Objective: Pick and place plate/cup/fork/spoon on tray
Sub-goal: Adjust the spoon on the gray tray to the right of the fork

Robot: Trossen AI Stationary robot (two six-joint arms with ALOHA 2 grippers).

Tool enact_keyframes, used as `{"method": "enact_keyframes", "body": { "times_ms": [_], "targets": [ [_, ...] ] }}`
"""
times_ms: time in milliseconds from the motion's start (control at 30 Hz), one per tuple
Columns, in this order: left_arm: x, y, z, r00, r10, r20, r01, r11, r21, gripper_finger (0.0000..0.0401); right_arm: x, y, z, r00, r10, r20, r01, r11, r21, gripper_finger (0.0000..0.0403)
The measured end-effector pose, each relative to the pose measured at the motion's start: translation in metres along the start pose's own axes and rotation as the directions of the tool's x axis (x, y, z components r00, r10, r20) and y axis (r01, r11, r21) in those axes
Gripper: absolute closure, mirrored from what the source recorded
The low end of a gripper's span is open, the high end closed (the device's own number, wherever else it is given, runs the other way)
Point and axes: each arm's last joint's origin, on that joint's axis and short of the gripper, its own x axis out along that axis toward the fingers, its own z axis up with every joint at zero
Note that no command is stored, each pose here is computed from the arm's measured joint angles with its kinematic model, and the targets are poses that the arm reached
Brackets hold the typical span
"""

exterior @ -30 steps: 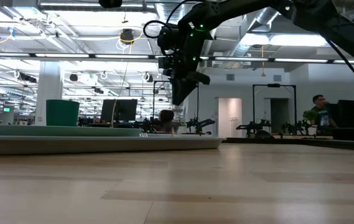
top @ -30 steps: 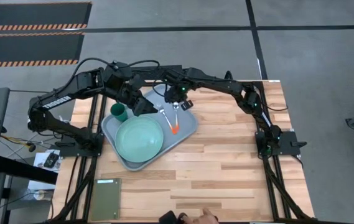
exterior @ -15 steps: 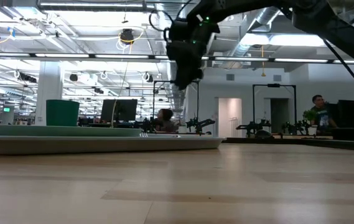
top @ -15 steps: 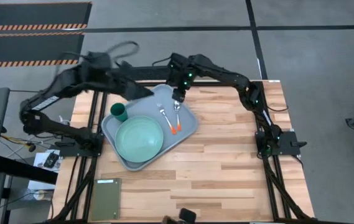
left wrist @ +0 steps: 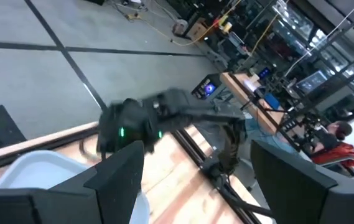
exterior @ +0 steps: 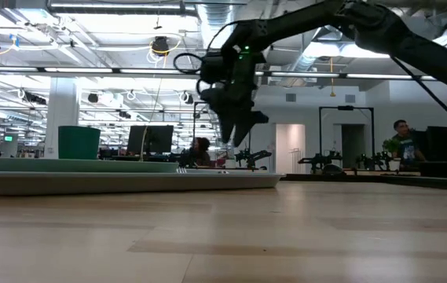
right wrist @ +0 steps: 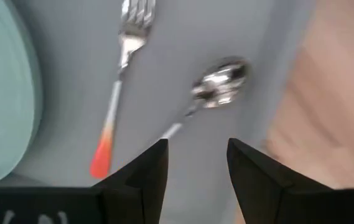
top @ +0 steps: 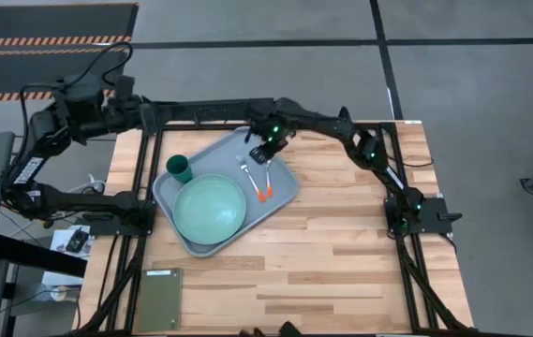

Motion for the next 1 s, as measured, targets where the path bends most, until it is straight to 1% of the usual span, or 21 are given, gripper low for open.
{"method": "enact_keyframes", "body": {
  "times_ms": [167,233,367,500,767,867,1000],
  "targets": [
    [0.0,0.003,-0.001,1.0,0.017,-0.017,-0.017,1.0,0.011,0.0122,0.019,0.025,-0.007,0.999,-0.044,-0.012,0.044,0.999,0.014,0.0218],
    [0.0,0.003,-0.001,0.999,0.021,-0.025,-0.02,1.0,0.023,0.0122,0.029,0.03,-0.009,0.998,-0.053,-0.034,0.053,0.998,0.013,0.0219],
    [0.003,0.004,-0.002,0.999,0.034,-0.041,-0.032,0.999,0.044,0.0122,0.049,0.032,-0.01,0.994,-0.092,-0.063,0.095,0.995,0.042,0.0219],
    [0.004,0.004,-0.003,0.998,0.035,-0.044,-0.032,0.998,0.05,0.0122,0.067,0.028,-0.009,0.991,-0.098,-0.095,0.104,0.993,0.059,0.0219],
    [0.005,0.006,-0.004,0.997,0.05,-0.064,-0.046,0.997,0.062,0.0122,0.067,0.029,-0.006,0.994,-0.081,-0.068,0.086,0.994,0.074,0.0244],
    [0.005,0.006,-0.004,0.997,0.049,-0.065,-0.045,0.997,0.062,0.0122,0.067,0.029,-0.009,0.992,-0.081,-0.097,0.09,0.992,0.085,0.0253],
    [0.004,0.007,-0.005,0.995,0.058,-0.075,-0.054,0.997,0.062,0.0122,0.067,0.032,-0.01,0.992,-0.084,-0.095,0.094,0.99,0.105,0.0254]
  ]
}}
